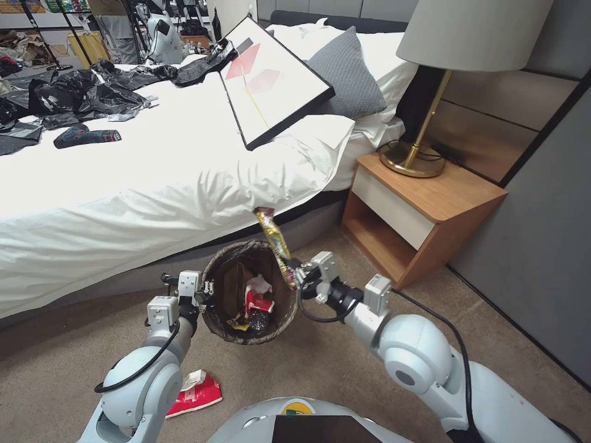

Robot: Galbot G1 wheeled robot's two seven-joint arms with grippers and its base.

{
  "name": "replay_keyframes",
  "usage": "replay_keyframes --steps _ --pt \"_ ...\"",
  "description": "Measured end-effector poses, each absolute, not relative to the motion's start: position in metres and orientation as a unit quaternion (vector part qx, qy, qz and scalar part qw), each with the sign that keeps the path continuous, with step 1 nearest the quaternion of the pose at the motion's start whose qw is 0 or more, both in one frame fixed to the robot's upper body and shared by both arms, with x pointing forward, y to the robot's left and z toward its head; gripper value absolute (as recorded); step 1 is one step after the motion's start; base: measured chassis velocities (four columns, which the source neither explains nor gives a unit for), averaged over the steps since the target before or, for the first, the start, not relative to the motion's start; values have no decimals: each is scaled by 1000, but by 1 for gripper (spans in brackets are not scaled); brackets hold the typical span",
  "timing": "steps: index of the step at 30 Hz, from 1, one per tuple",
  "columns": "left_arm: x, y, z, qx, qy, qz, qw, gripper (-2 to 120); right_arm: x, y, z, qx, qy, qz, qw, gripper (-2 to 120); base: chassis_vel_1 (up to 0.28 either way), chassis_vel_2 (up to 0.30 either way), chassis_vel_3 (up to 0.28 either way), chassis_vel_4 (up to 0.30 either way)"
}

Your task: Pick up the trash bin, then pick up the garbage from the floor and place it into the trash bin.

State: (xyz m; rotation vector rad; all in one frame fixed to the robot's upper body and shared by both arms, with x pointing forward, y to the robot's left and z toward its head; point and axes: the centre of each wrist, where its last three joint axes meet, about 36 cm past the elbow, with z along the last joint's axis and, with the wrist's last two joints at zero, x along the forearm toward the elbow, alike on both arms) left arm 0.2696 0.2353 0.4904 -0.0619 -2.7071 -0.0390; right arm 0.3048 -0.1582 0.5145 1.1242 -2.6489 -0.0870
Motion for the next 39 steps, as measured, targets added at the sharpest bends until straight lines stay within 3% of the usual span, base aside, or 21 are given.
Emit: replay_keyframes --steps 11,23,39 --pt "270 232 490 -25 -976 -7 216 5 290 -136 506 420 -890 -30 175 -1 0 0 0 0" --pt "268 231 494 -24 -977 -7 213 5 292 -126 497 401 -894 -20 198 44 0 0 0 0" --pt "266 227 493 -23 -977 -2 214 5 291 -140 506 374 -910 -14 177 99 0 0 0 0"
